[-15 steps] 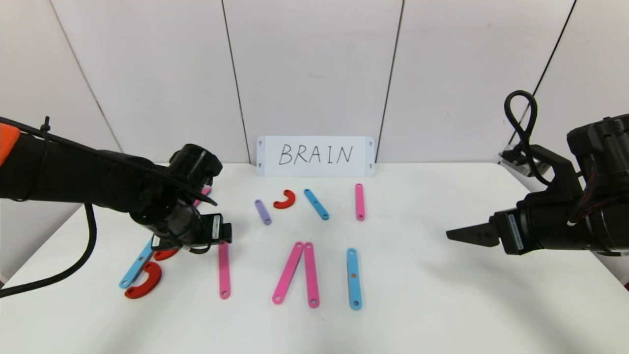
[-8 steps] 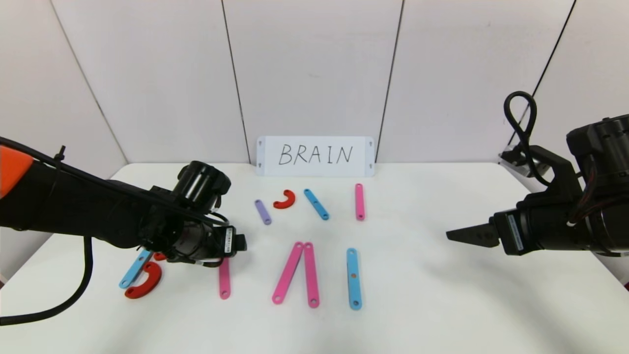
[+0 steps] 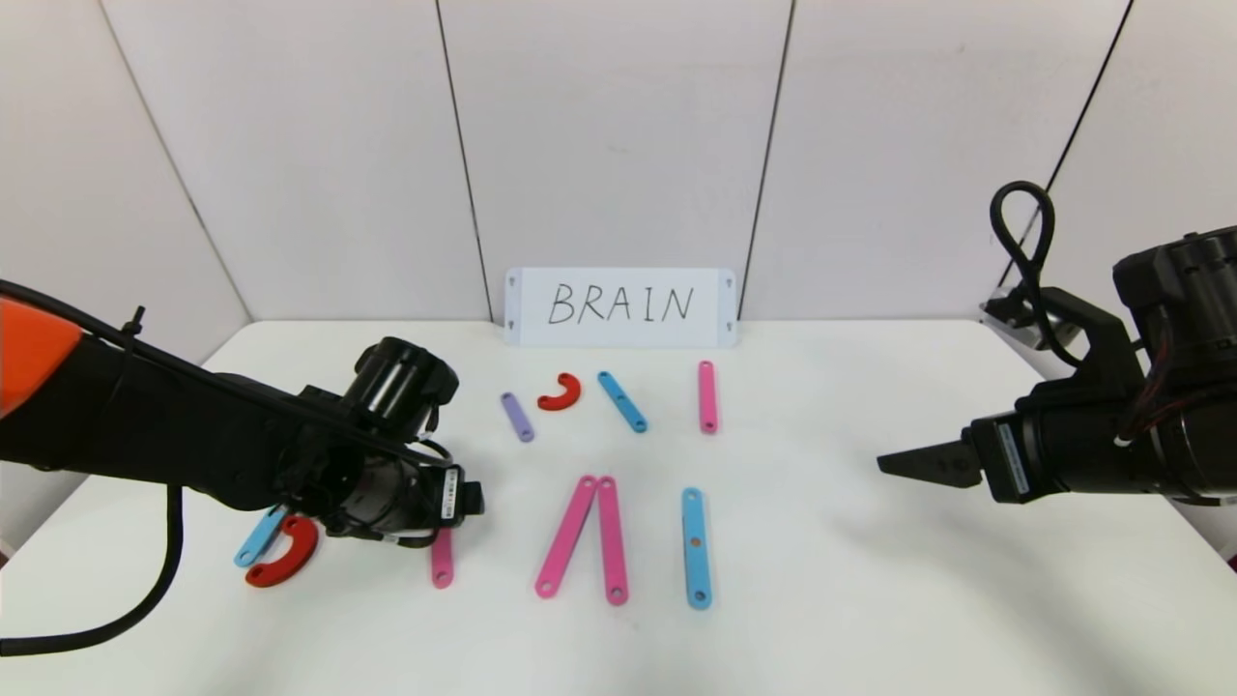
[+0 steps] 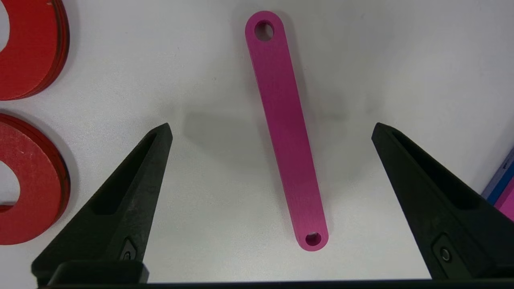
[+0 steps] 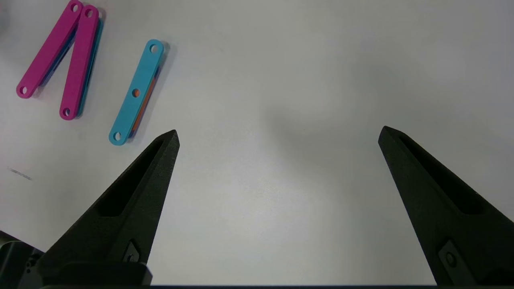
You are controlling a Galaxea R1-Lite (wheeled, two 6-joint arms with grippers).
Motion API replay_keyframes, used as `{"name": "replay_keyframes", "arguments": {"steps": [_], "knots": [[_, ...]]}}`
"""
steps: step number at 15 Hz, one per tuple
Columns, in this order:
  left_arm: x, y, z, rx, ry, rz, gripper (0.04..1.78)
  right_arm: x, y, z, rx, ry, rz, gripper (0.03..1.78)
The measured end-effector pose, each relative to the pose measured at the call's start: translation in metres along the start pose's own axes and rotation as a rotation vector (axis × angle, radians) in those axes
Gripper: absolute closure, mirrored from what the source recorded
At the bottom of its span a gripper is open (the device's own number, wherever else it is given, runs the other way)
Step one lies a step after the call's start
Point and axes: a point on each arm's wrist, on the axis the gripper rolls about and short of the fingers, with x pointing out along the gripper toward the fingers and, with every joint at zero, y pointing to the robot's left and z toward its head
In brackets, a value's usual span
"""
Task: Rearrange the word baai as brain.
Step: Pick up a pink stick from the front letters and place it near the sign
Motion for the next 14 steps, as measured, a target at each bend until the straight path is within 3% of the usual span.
{"name": "replay_keyframes", "arguments": {"steps": [2, 4, 8, 10, 14], "knots": [[0.0025, 0.0000, -0.0010, 0.001, 0.008, 0.004, 0.24, 0.0000, 0.0000, 0.0000, 0.000, 0.000, 0.000, 0.07], [0.0052, -0.0002, -0.0019, 0.003, 0.016, 0.006, 0.48, 0.0000, 0.0000, 0.0000, 0.000, 0.000, 0.000, 0.07], [0.0078, -0.0006, -0.0028, 0.005, 0.024, 0.010, 1.22, 0.0000, 0.0001, 0.0000, -0.001, 0.000, 0.000, 0.07], [0.0080, -0.0007, -0.0029, 0.006, 0.024, 0.010, 1.47, 0.0000, 0.0002, 0.0000, -0.001, 0.000, 0.000, 0.07], [0.0062, -0.0020, -0.0040, 0.011, 0.024, 0.007, 1.55, 0.0001, 0.0003, -0.0001, -0.002, 0.000, 0.001, 0.07]]}}
